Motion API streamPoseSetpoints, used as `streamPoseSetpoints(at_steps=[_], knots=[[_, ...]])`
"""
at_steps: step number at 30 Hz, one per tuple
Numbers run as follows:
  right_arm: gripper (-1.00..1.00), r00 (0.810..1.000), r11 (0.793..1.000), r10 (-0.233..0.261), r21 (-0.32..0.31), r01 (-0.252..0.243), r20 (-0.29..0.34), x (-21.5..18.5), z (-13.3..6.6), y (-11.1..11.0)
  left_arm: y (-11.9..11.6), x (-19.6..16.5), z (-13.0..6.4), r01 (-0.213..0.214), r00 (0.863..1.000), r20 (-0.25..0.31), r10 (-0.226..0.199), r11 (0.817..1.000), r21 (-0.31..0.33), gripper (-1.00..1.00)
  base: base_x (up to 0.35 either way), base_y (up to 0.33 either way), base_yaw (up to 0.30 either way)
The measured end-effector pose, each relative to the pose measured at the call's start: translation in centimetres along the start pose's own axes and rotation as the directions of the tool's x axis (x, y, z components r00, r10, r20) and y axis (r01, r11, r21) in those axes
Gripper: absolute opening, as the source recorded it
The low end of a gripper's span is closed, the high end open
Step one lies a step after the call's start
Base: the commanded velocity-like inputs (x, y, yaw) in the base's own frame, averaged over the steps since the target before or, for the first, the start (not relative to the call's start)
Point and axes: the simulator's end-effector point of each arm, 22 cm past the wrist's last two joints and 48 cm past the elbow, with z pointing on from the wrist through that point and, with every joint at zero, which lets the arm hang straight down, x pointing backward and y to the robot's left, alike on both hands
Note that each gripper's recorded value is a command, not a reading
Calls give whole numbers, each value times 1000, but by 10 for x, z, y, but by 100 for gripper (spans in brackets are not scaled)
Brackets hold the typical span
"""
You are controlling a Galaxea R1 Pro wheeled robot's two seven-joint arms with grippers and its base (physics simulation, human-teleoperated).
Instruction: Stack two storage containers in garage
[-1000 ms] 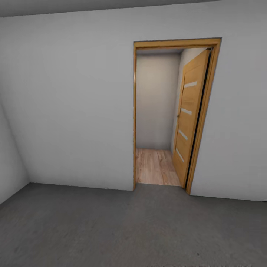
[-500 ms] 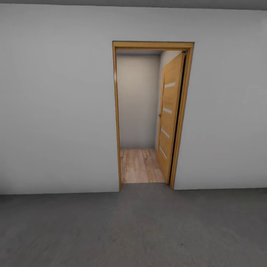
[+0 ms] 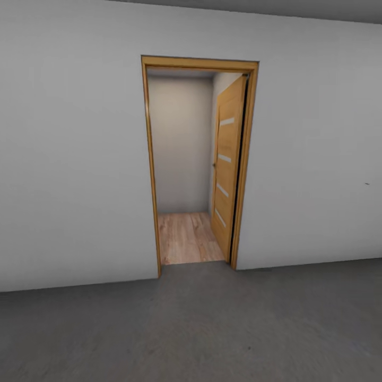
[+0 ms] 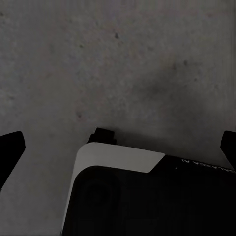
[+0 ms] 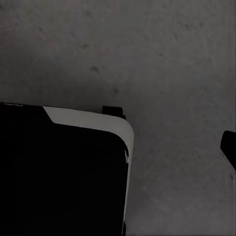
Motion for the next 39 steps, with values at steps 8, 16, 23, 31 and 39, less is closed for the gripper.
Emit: streamPoseSetpoints(at_steps=[8, 16, 23, 31, 39], knots=[[100, 1000, 1000, 0, 1, 0, 0, 0, 0, -1, 1, 1, 0, -1, 1000, -6, 1, 1000, -1, 100, 309, -69, -5], [100, 1000, 1000, 2, 2, -2, 0, 0, 0, -1, 2, 1, 0, 0, 1000, -7, 0, 1000, -2, 100, 319, -104, 0], [100, 1000, 1000, 3, 2, -3, 0, 0, 0, -1, 4, 1, 0, 2, 1000, -5, -2, 1000, -4, 100, 320, -108, 0], [100, 1000, 1000, 9, 0, -9, -2, 0, 0, 1, 5, 0, 0, 2, 1000, -5, -2, 1000, -6, 100, 320, -94, 0], [100, 1000, 1000, 12, -1, -12, -1, 0, 0, 2, 6, 0, 0, 4, 1000, -5, -4, 1000, -8, 100, 321, -17, 3]])
